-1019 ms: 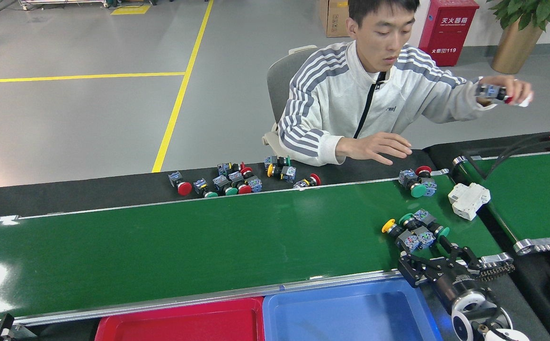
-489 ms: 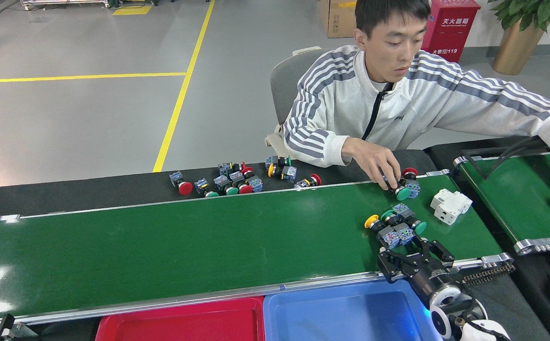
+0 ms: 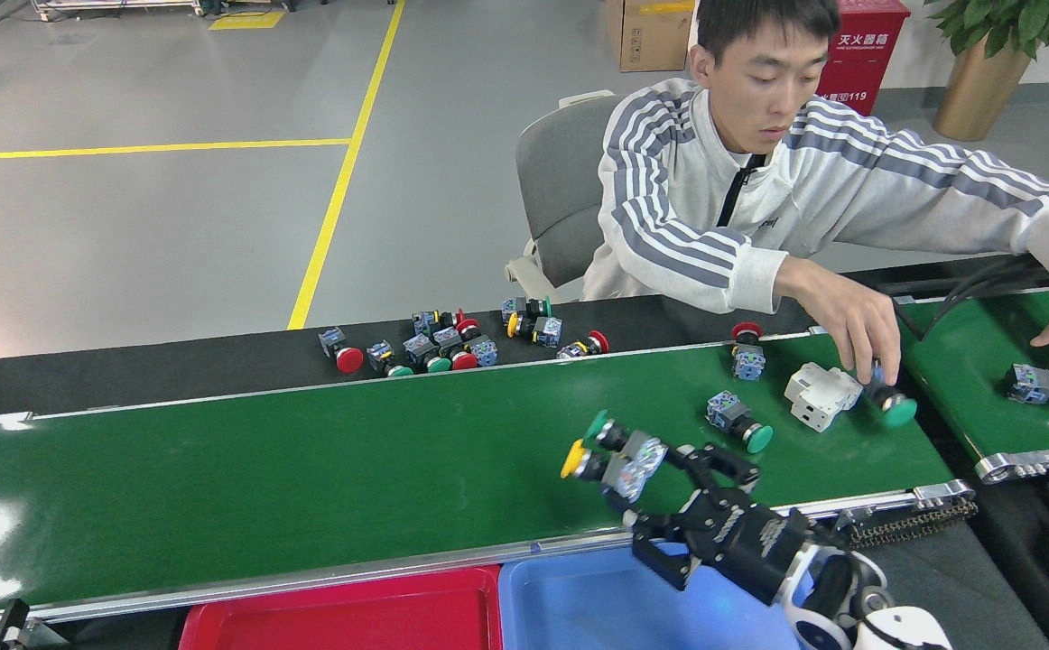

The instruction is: Pick switch part from conveyor to tray

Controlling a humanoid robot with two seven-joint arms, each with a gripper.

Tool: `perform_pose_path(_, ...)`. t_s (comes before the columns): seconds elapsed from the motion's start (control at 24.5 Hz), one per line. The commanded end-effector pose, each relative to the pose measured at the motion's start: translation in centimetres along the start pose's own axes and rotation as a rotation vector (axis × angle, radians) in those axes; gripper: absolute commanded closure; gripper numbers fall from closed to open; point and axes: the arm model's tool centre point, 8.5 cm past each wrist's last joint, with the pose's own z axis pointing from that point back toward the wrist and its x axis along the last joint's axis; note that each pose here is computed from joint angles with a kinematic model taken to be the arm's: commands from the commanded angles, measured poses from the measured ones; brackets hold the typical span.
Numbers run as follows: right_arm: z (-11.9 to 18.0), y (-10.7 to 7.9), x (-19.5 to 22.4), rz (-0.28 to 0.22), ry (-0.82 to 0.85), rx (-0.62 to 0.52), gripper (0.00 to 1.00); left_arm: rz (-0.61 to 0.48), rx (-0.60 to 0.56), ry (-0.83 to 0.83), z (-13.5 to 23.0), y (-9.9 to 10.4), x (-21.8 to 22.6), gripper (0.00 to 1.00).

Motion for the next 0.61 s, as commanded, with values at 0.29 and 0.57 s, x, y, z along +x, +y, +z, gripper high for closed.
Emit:
perform_pose_path(0.29, -7.0, -0.7, 8.6, 0.009, -0.226, -0.028, 0.0, -0.013, 0.016, -0.008, -0.2, 0.7, -0.2, 0.0)
perform_pose_path(0.57, -2.8, -0.2, 4.2, -0.089, 0.144, -0.087, 0.03, -0.01, 0.006, -0.011, 0.2, 0.3, -0.2, 0.0)
